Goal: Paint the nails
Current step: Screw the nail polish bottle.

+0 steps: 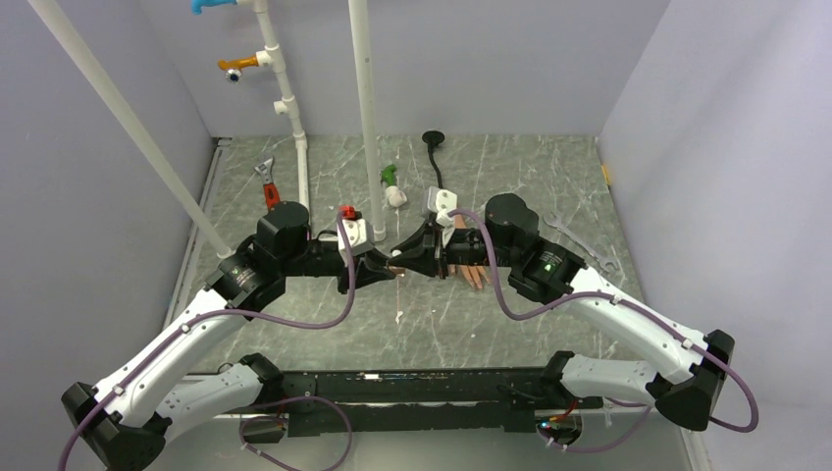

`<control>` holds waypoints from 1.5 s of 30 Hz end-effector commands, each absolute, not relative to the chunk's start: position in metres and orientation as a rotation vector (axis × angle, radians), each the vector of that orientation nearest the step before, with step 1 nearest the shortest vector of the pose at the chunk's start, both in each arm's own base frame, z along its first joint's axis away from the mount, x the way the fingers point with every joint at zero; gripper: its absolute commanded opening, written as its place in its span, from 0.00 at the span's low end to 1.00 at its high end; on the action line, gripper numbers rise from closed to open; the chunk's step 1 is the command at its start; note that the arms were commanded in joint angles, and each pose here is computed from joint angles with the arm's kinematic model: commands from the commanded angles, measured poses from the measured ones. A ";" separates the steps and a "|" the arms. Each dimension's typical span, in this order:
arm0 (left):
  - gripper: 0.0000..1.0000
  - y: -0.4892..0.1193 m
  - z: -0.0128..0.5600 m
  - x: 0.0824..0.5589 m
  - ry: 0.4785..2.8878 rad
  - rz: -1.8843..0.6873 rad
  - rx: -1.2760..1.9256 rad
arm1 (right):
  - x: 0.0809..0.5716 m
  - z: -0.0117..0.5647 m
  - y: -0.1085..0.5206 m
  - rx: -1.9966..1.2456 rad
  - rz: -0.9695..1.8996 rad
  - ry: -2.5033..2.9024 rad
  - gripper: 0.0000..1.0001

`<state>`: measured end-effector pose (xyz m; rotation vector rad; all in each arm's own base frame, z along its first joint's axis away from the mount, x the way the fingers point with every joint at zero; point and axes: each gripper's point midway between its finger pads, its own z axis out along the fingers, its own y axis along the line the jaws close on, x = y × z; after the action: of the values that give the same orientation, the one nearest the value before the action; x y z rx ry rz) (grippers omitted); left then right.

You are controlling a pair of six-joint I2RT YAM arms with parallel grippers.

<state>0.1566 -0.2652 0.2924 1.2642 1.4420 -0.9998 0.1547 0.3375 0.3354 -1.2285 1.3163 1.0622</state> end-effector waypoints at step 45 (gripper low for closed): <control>0.00 -0.250 0.323 0.198 1.448 -0.786 1.032 | 0.181 0.357 0.343 -0.794 1.057 1.481 0.82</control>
<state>0.1938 -0.2507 0.3063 1.0584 1.5037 -0.8034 0.1861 0.3428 0.3333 -0.7655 1.5489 1.0522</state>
